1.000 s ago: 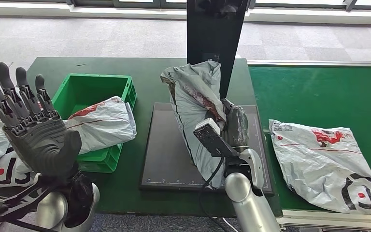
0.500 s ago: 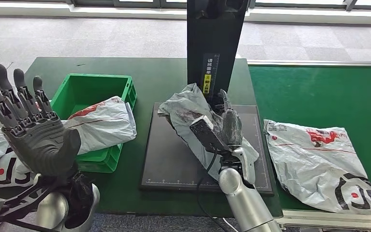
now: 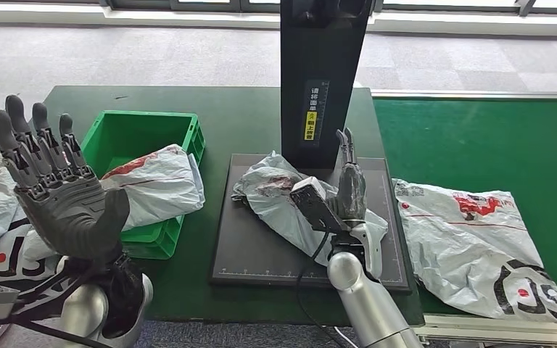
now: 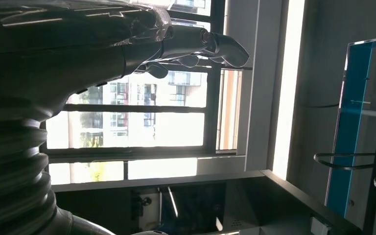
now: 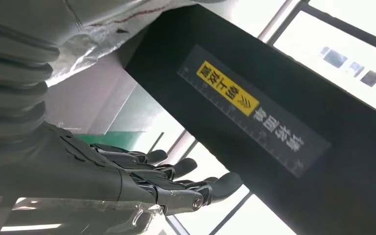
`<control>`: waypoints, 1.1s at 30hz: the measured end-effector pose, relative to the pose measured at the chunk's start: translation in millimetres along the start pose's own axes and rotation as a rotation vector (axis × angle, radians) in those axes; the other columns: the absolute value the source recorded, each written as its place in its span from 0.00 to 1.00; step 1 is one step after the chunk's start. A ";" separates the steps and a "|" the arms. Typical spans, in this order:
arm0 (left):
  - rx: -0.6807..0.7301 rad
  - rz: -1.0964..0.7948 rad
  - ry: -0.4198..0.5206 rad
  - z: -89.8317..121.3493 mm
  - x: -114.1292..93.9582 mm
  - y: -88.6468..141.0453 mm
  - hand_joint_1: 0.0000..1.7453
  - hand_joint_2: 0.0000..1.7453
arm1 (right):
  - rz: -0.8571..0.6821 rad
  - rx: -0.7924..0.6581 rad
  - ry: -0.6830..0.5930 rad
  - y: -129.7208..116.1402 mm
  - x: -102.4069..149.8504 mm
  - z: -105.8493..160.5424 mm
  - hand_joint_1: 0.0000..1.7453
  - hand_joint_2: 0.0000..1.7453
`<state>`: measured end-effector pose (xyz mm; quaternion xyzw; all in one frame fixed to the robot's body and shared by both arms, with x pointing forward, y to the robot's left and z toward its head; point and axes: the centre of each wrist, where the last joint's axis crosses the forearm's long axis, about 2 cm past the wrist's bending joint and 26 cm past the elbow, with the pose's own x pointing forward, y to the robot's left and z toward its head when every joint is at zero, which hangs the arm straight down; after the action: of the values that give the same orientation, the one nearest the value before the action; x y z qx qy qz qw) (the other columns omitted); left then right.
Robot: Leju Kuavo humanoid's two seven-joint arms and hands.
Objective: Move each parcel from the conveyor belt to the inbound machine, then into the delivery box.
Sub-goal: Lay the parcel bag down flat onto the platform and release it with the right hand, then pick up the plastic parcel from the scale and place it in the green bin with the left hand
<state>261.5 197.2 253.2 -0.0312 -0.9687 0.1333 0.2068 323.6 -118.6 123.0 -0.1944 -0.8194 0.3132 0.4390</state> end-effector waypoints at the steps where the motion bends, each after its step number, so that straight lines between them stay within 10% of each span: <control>1: -0.003 -0.007 0.006 0.8 -2.5 -0.8 0.00 1.00 | -0.003 -0.022 -0.002 -2.4 0.8 1.5 0.00 0.00; 5: -0.028 -0.030 0.039 7.0 -12.1 -5.1 0.00 1.00 | -0.001 -0.117 -0.021 -15.8 4.4 6.7 0.00 1.00; 17: -0.222 -0.148 0.185 24.8 -78.6 -34.4 0.00 1.00 | 0.040 -0.603 -0.406 -77.3 46.5 26.1 0.00 1.00; 33: -0.548 -0.260 0.399 61.6 -137.6 -94.3 0.00 1.00 | -0.058 -0.880 -0.496 -124.1 95.0 16.3 0.00 1.00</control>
<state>361.4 75.5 170.7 0.0123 -0.9049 -0.1671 0.3911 253.2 -158.1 257.8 -0.2578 -0.9585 -0.0373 0.1161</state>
